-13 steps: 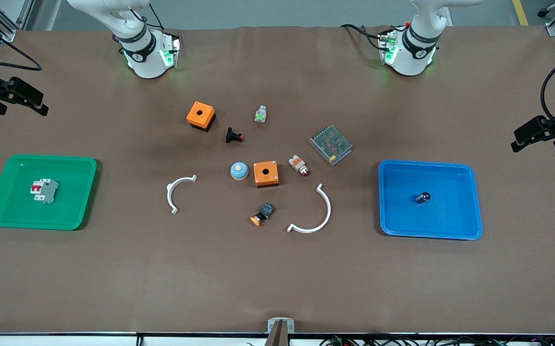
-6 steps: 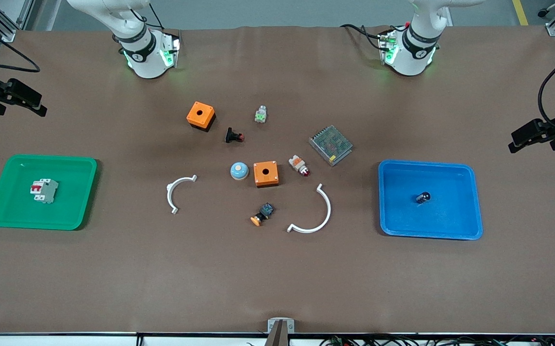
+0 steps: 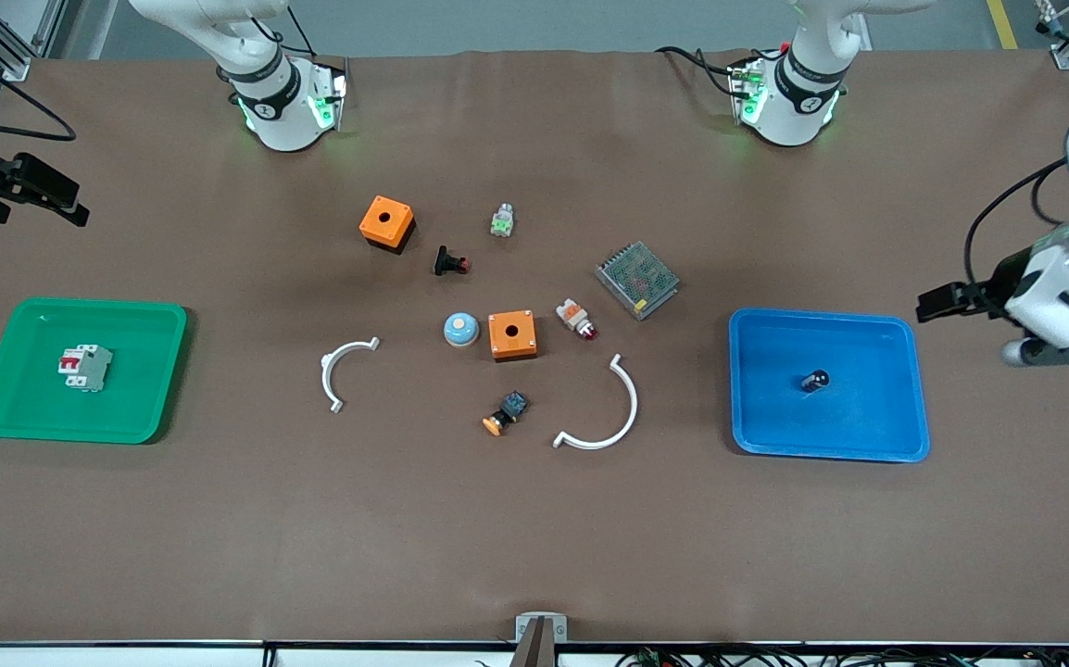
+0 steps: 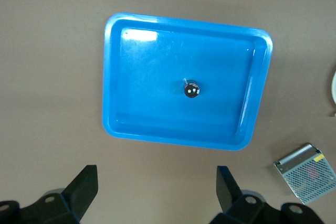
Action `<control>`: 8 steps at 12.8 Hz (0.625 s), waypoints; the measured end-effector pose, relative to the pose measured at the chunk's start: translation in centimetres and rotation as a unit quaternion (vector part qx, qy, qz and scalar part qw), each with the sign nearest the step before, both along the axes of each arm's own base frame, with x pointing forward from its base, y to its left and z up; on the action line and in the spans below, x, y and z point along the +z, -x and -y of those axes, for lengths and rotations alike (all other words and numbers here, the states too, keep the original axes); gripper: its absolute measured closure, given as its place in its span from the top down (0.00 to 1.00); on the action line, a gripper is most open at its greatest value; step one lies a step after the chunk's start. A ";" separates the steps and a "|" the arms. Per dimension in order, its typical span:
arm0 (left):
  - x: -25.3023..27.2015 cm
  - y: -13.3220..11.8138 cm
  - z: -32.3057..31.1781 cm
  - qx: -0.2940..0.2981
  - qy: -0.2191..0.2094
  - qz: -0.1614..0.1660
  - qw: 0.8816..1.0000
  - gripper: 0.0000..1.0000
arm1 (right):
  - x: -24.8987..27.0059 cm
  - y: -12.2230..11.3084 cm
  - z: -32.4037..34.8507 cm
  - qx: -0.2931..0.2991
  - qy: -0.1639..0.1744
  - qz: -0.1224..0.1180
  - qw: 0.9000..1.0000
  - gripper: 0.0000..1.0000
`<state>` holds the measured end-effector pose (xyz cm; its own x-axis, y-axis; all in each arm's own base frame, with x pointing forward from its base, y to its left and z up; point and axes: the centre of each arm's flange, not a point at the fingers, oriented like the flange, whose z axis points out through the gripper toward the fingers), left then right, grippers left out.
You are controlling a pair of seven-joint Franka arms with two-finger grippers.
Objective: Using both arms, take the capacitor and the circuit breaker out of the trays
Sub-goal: 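Reach the left gripper down into the blue tray toward the capacitor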
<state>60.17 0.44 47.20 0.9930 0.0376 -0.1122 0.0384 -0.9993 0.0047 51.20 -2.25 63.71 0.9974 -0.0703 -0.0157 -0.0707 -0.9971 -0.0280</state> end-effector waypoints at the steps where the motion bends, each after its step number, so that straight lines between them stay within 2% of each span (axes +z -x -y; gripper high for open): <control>1: -2.2 -0.3 0.2 -0.002 -0.001 0.002 1.000 1.00 | 0.0 0.0 0.0 0.000 0.000 0.000 1.000 1.00; 5: -11.6 -0.1 1.6 -0.006 -0.004 0.010 1.000 1.00 | 0.0 0.0 -0.1 0.001 0.000 0.000 1.000 1.00; 8: -17.2 -0.4 4.7 0.014 -0.010 0.018 1.000 1.00 | 0.1 -0.4 0.5 -0.007 0.002 0.004 1.000 1.00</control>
<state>60.54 -4.28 29.99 0.9949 0.0671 -0.0752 0.0662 -0.9977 -0.0137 51.56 -2.79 63.84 0.9964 -0.0842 -0.0069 -0.0843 -0.9961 -0.0253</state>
